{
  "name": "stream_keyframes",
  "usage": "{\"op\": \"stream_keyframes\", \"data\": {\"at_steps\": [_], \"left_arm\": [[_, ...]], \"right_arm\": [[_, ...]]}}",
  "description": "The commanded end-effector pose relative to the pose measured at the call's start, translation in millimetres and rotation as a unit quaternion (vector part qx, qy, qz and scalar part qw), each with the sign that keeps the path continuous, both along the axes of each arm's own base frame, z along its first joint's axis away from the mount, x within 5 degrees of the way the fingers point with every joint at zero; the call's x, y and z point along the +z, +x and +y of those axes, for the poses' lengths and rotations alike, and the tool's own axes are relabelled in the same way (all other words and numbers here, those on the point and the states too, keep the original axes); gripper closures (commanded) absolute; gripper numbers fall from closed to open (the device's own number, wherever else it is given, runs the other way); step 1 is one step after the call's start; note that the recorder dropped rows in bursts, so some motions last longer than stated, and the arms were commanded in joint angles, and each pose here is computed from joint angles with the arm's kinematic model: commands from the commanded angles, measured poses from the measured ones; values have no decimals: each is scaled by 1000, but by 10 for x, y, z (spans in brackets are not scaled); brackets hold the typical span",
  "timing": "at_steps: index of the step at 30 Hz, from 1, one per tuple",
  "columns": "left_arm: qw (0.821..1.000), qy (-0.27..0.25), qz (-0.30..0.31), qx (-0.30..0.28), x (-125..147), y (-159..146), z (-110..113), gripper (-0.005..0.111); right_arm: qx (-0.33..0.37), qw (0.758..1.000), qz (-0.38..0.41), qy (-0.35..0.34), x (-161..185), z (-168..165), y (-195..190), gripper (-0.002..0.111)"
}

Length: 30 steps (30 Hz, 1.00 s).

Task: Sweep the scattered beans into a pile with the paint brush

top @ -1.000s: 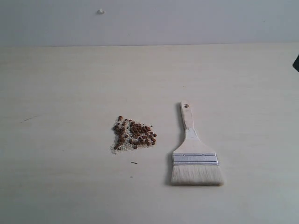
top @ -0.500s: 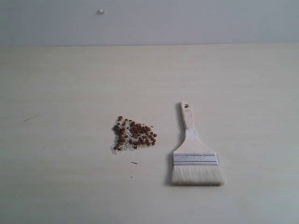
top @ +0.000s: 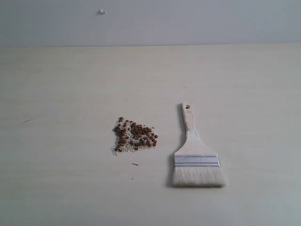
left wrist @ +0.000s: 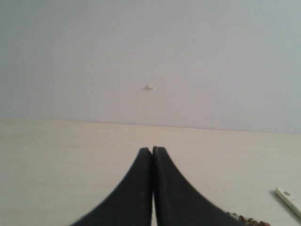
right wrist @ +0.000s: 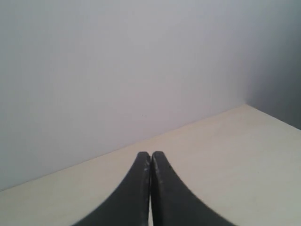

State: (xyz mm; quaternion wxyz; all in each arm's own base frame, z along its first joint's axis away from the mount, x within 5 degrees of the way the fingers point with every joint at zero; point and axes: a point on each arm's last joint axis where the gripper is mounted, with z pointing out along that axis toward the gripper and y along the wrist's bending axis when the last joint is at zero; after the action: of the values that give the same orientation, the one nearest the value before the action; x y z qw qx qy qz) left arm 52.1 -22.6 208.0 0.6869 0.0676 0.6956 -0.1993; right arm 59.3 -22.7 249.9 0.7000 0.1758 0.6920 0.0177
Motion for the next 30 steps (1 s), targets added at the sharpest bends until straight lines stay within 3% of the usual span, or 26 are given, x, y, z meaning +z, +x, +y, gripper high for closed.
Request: {"op": "stream_keyframes", "data": {"at_steps": [1,9,12,15,16,20,30], "left_arm": [[1000,-1,0,-4,-5,-5,-3,107],[1000,-1,0,-4,-5,-5,-3,107],[1000,-1,0,-4,-5,-5,-3,107],[1000,-1,0,-4,-5,-5,-3,107],[1000,-1,0,-4,-5,-5,-3,107],[1000,-1,0,-4,-5,-5,-3,107],[1000,-1,0,-4,-5,-5,-3,107]], "right_arm": [[3,1000,-2,-9,-10,5,-3,108],[147,983,-65,-88,94,276,12,108],[135,988,-25,-69,-51,248,35,108],[156,979,33,-127,-233,279,39,108],[163,974,35,-155,-263,290,32,108],[169,971,25,-164,-380,300,-16,108],[167,971,70,-154,-573,280,-39,108]]}}
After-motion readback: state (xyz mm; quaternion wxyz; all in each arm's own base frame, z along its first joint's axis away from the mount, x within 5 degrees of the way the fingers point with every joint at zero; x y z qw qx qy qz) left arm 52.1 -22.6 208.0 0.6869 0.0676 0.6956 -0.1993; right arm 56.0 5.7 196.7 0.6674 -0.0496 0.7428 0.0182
